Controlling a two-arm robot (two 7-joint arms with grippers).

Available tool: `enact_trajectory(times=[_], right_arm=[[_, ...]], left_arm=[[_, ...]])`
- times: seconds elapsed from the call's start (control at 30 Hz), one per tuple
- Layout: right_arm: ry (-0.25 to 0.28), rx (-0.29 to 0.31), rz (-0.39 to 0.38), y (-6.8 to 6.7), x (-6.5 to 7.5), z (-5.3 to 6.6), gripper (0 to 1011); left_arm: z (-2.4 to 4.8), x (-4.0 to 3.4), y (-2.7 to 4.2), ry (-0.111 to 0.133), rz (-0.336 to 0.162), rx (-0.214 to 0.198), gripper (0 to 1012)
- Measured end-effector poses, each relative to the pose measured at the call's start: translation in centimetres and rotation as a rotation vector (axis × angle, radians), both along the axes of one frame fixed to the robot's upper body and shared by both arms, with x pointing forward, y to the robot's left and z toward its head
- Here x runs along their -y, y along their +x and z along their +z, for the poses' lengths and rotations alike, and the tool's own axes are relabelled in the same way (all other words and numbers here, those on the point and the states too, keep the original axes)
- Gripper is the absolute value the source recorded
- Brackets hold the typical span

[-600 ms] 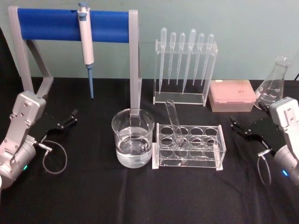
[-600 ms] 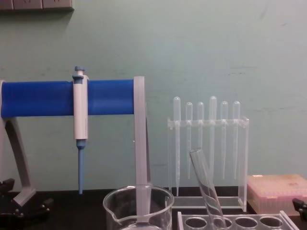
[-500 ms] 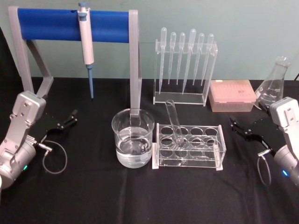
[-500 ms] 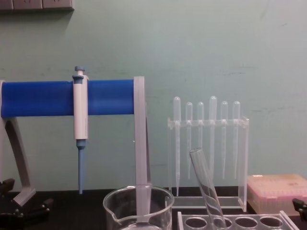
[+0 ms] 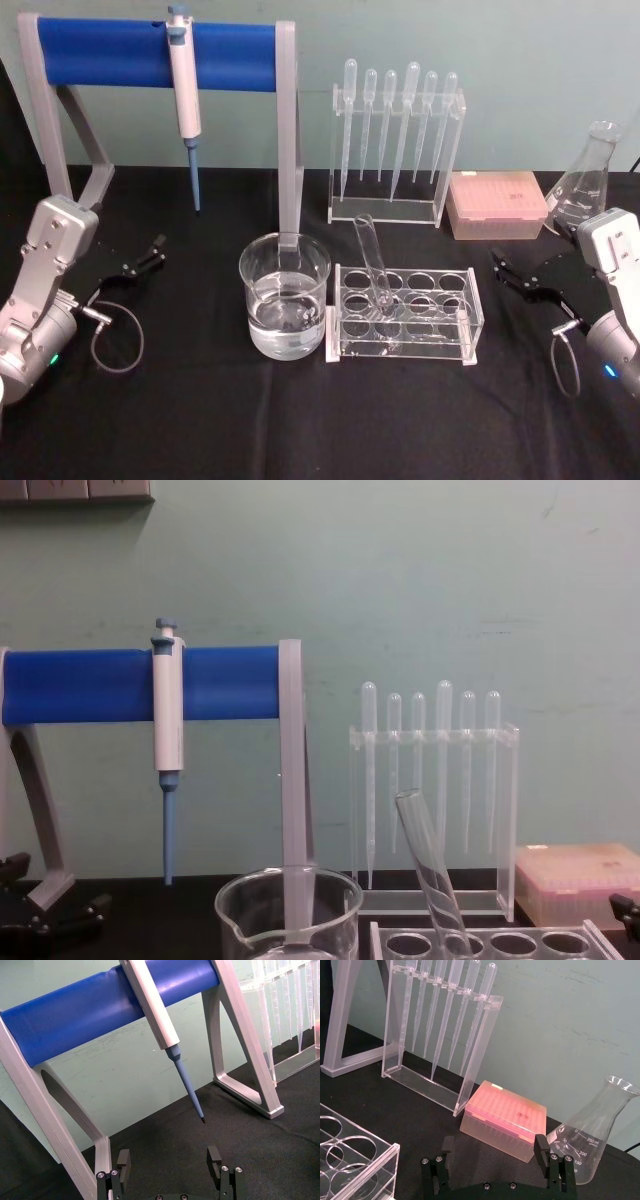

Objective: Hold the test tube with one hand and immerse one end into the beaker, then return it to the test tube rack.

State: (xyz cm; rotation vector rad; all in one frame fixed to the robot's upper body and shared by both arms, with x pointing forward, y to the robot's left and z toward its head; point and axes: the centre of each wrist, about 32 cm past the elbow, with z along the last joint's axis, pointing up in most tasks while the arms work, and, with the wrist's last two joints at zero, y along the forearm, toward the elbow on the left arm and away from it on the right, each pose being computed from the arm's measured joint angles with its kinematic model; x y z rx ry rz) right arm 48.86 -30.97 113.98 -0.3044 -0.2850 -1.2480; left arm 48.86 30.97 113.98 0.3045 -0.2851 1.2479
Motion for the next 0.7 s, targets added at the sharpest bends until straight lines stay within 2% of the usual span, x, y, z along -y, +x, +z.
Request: enact_trajectory(times=[0.7], right_arm=[[0.000,0.000,0.000,0.00,0.00,0.00,1004]], left_arm=[[0.00,0.00,0.00,0.000,0.000,0.000,1000]])
